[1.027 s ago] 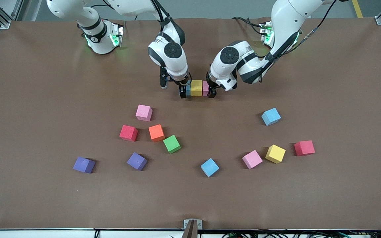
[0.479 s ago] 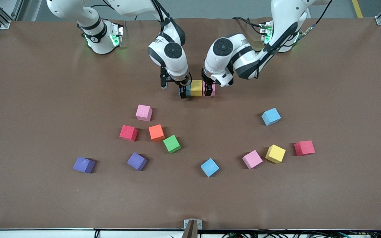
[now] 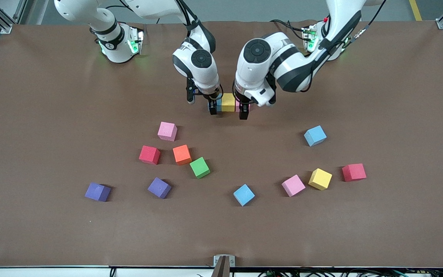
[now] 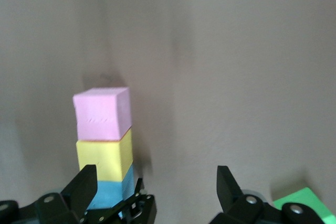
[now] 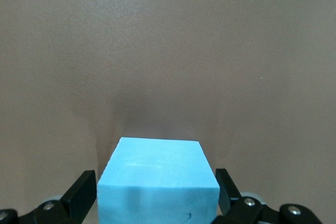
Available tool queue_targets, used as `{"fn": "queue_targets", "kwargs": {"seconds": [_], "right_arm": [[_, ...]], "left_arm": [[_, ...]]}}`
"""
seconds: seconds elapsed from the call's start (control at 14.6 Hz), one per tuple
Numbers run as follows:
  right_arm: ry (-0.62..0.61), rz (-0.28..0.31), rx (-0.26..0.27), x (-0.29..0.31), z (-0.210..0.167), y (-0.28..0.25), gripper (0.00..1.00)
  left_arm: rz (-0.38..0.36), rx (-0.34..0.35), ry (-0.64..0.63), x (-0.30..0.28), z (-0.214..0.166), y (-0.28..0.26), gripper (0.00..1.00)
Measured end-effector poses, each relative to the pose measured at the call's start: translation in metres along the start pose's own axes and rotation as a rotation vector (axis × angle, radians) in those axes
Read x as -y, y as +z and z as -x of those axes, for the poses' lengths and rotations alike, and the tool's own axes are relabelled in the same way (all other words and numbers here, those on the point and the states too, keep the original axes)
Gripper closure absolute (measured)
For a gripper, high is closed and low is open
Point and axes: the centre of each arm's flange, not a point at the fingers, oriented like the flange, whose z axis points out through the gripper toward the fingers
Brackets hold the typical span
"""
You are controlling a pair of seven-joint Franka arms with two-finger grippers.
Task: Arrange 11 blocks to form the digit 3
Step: 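Open both grippers and withdraw them from the three-cube row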
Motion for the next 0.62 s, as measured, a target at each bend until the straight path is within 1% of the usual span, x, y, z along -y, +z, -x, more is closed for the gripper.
{"fn": "queue_targets", "kwargs": {"seconds": [0.27, 0.62], "right_arm": [[-0.002, 0.028, -0.025, 0.001, 0.003, -0.003, 0.00], [-0.006, 0.050, -0.038, 0.005, 0.013, -0.024, 0.00]], "left_arm": [[-0.028, -0.024, 0.158, -0.032, -0.033, -0.014, 0.00], [-0.034, -0.022, 0.431, -0.067, -0.069, -0.010, 0.00]]}}
